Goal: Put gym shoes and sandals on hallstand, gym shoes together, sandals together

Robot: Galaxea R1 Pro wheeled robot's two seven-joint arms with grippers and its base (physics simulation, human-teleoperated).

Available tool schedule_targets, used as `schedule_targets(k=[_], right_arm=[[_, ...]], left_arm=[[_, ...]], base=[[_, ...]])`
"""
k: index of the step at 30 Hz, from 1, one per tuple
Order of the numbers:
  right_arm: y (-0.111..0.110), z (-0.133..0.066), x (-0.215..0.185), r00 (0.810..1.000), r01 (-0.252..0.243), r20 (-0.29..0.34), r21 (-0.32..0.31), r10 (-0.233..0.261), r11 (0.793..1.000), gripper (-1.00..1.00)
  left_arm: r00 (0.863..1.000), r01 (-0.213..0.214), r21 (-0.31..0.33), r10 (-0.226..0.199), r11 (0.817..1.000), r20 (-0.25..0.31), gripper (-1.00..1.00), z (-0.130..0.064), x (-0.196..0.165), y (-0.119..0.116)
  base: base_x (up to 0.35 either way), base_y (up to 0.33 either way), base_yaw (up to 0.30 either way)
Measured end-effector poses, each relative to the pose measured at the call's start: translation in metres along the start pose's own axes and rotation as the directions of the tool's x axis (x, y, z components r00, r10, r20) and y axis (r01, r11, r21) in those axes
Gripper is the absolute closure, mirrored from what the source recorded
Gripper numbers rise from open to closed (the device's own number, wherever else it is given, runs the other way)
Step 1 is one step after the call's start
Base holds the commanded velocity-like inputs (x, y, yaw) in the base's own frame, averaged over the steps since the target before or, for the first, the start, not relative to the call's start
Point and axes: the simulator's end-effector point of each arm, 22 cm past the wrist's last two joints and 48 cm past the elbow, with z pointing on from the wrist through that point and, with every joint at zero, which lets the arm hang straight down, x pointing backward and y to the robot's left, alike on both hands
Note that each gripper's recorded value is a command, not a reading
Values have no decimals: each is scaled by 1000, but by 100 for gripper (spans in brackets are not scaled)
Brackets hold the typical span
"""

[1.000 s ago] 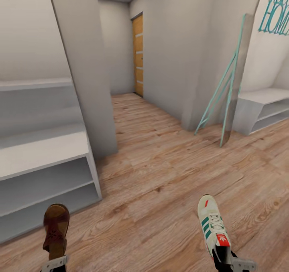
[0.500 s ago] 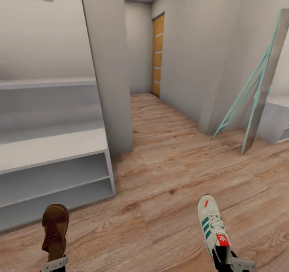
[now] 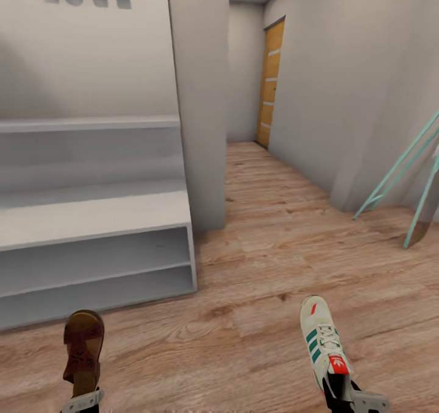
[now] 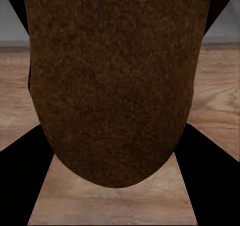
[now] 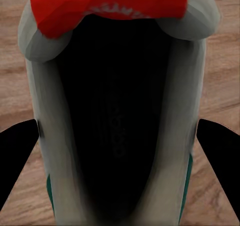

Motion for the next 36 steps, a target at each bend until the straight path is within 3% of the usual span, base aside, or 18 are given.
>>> schedule_targets(k=[10, 36], right_arm=[[0, 0, 0, 1000, 0, 1, 0, 0, 1000, 100], [-1, 1, -2, 1000, 1, 4, 1, -1, 1000, 100]], left_arm=[[1000, 2, -3, -2, 1000, 0, 100, 0, 0, 1], [1000, 1, -3, -1, 1000, 1, 100, 0, -1, 2]], base=[[-186, 226, 239], [-54, 296, 9]])
